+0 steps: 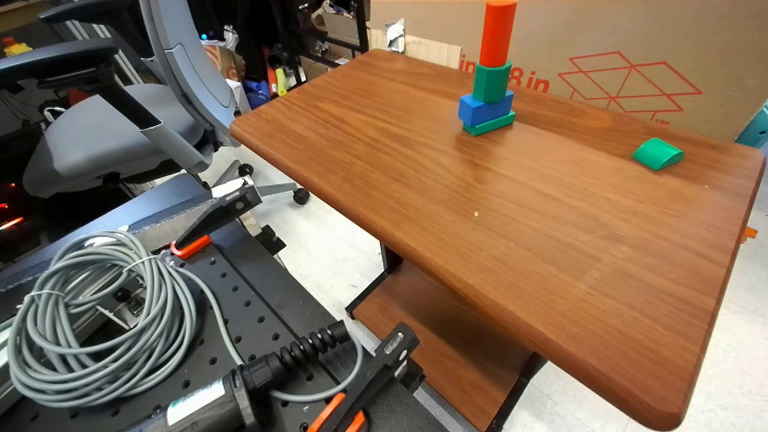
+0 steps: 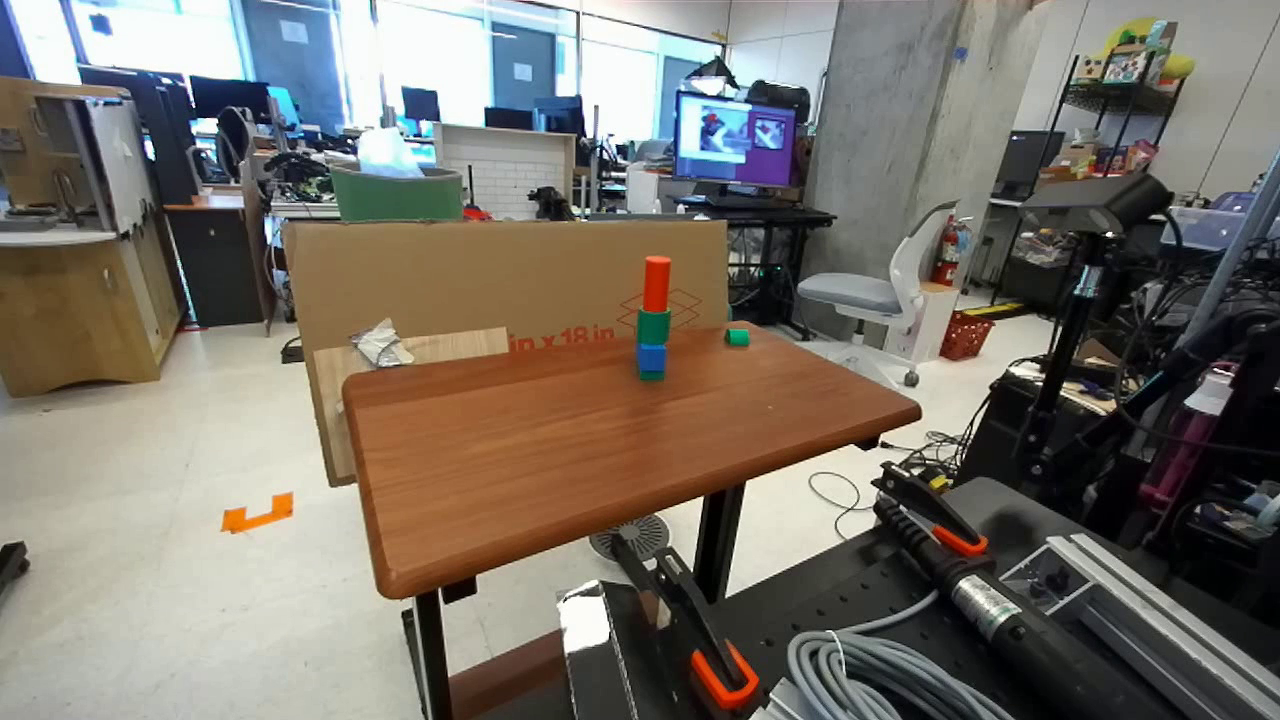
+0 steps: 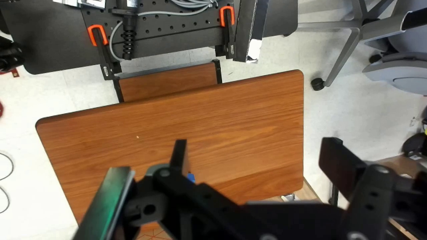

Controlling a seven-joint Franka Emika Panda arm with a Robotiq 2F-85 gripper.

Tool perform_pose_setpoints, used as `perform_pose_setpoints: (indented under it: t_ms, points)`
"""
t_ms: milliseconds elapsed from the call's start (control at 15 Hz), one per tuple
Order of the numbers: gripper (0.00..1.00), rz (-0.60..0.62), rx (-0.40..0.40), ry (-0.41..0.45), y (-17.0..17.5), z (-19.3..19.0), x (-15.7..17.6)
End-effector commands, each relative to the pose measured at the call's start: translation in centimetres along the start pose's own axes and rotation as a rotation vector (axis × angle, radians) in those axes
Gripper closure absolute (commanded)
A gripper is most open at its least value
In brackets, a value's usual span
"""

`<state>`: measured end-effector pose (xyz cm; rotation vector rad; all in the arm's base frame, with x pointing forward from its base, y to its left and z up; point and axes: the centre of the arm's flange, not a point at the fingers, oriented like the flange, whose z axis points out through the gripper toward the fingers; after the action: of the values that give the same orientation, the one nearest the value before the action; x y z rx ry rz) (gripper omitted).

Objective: Put the green block on the orange block

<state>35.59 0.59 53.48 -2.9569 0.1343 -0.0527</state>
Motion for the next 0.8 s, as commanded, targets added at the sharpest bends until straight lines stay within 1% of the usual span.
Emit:
perform_pose_setpoints:
  t_ms: [0, 200, 333, 533, 733]
  points:
    - [0.00, 0.054, 0.005, 0.038, -0.6, 0.3, 4.2]
    - [0.00, 0.158, 0.020, 0.110, 0.2, 0.8, 8.4]
    - [0.00, 0.223, 0.009, 0.140, 1.2, 1.3, 11.2]
    - [0.00, 0.327, 0.010, 0.185, 3.5, 1.5, 14.5]
    - [0.00, 0.442, 0.007, 0.229, 6.7, 1.9, 17.5]
